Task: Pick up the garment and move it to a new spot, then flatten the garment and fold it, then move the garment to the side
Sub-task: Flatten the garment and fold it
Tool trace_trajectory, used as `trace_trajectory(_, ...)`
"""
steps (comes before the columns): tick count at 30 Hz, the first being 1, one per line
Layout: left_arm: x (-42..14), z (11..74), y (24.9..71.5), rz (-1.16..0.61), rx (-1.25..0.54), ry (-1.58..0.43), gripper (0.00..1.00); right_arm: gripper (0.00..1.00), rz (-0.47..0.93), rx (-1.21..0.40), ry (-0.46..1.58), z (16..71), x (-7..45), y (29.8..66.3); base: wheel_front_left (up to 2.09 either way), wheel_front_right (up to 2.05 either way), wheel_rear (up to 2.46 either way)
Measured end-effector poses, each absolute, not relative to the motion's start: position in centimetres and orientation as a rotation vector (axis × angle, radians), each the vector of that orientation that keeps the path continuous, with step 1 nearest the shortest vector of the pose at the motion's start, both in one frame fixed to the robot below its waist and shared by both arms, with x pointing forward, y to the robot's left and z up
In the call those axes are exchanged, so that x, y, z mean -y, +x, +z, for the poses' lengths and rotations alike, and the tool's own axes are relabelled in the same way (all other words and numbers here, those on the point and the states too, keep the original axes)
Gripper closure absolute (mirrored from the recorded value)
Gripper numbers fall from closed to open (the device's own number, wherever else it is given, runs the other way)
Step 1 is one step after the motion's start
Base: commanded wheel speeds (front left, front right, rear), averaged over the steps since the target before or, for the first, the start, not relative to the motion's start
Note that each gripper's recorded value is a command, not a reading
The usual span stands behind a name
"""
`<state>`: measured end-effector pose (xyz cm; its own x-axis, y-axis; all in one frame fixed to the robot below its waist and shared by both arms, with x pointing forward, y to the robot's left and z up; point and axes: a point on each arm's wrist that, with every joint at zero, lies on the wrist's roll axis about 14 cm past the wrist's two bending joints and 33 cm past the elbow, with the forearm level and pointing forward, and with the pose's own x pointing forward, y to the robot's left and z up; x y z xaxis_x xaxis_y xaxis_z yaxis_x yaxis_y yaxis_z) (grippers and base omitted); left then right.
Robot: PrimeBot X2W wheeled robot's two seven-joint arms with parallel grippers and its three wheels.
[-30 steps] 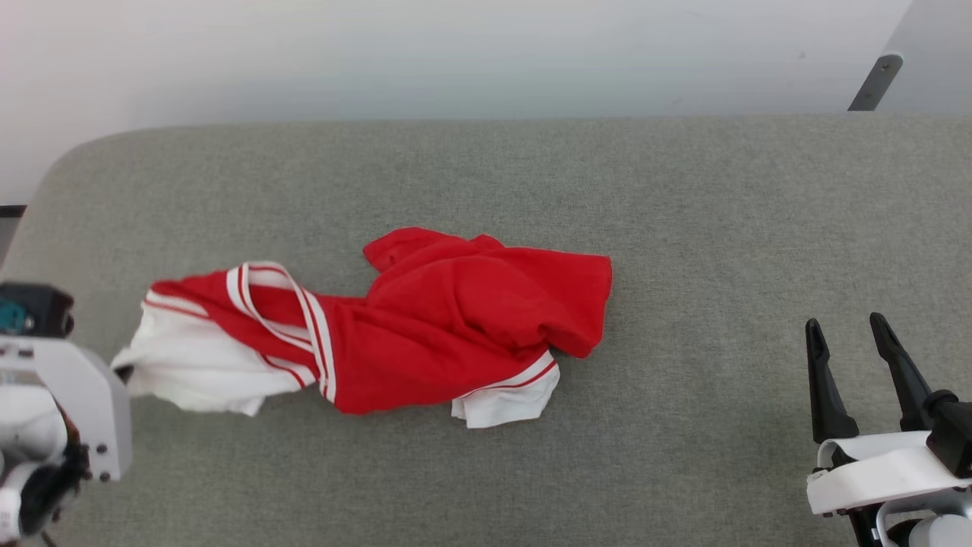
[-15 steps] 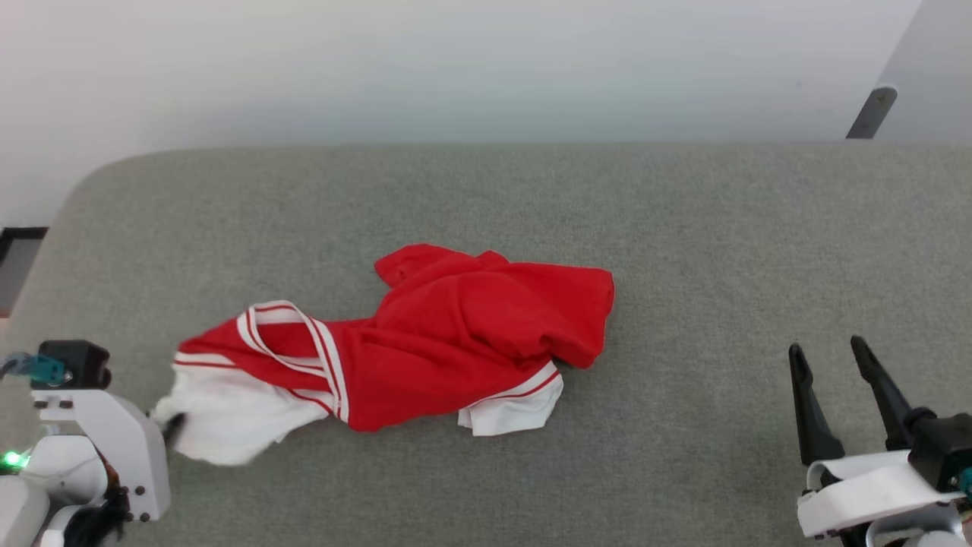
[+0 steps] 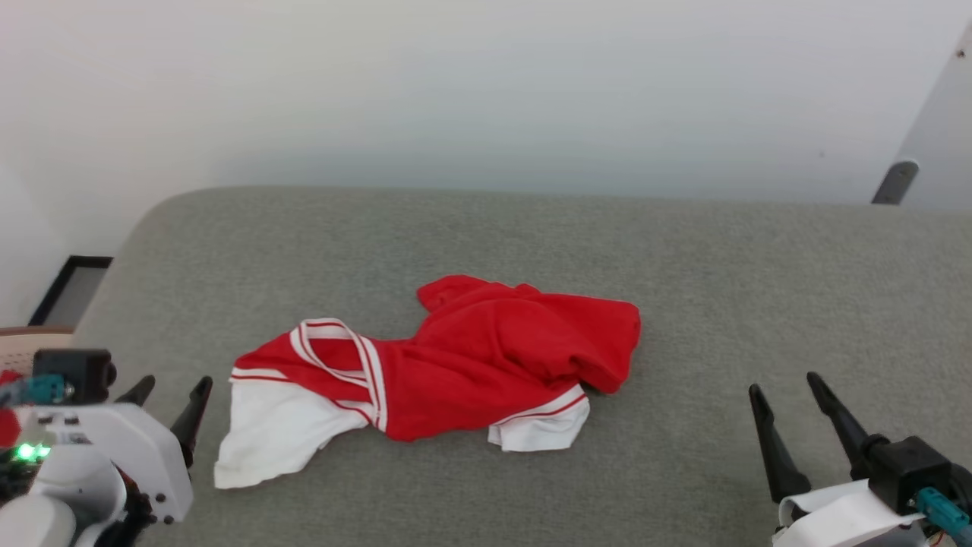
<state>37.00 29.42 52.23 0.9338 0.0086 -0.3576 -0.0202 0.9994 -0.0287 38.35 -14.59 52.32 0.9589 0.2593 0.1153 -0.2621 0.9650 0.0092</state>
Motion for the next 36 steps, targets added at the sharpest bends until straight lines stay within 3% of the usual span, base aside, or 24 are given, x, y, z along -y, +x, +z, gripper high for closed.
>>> trace_trajectory(18, -32.9, 53.4, 29.4, 0.261, -0.014, -0.087, 0.00, 0.00, 0.495, -0.022, 0.043, 50.3, 6.8, 38.2, 0.00, 0.00, 0.00)
trace_trajectory(36, -35.2, 51.0, 22.3, 0.485, 0.057, -0.157, 0.00, 0.00, 0.641, -0.392, -0.044, 44.3, 0.6, 39.3, 0.00, 0.00, 0.00)
